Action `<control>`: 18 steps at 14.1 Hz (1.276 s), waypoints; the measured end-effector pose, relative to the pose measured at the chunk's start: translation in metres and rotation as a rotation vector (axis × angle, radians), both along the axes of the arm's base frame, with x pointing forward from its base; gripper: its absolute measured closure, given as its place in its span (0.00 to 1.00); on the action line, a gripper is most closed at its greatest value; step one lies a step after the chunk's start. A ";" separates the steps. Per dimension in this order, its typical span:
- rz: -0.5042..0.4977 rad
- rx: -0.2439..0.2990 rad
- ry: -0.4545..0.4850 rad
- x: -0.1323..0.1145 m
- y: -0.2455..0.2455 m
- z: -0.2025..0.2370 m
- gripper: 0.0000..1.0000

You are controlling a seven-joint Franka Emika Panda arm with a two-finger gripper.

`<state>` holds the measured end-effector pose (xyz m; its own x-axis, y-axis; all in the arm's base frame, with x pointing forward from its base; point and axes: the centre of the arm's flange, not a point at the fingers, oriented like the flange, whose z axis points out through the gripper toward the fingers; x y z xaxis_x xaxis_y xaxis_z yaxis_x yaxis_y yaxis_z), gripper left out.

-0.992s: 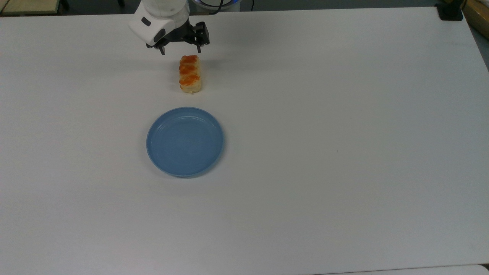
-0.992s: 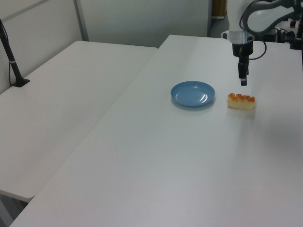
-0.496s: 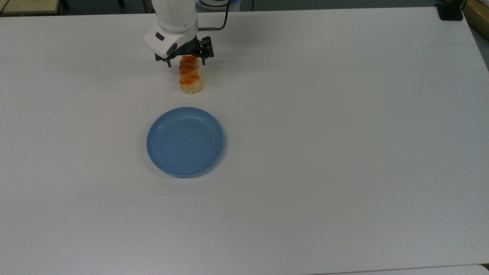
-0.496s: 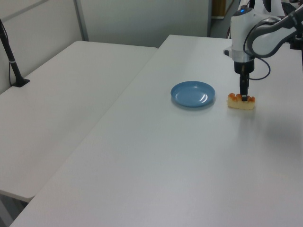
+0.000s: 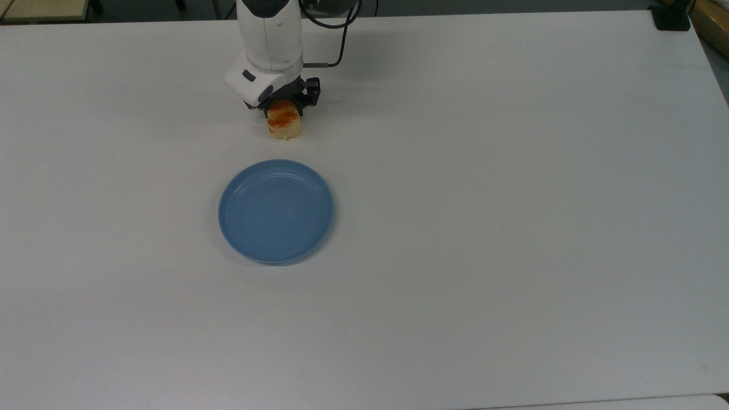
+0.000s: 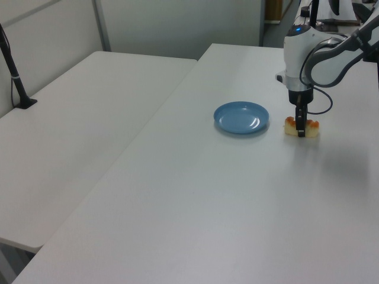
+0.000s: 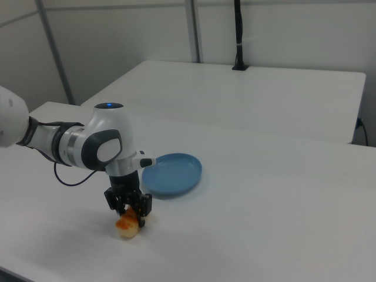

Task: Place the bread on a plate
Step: 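Close the gripper on the bread roll and lift it, then carry the bread roll over the blue plate and lower it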

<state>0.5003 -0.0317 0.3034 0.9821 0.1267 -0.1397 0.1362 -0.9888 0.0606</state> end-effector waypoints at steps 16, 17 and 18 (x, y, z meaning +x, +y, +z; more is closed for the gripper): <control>-0.218 -0.046 -0.164 0.165 -0.019 0.052 0.58; -0.239 -0.055 -0.155 0.171 -0.017 0.039 0.52; -0.250 -0.061 -0.145 0.174 -0.015 0.028 0.46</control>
<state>0.6746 -0.0466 0.3317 0.9921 -0.1256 0.0047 -0.1253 -0.9845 0.1224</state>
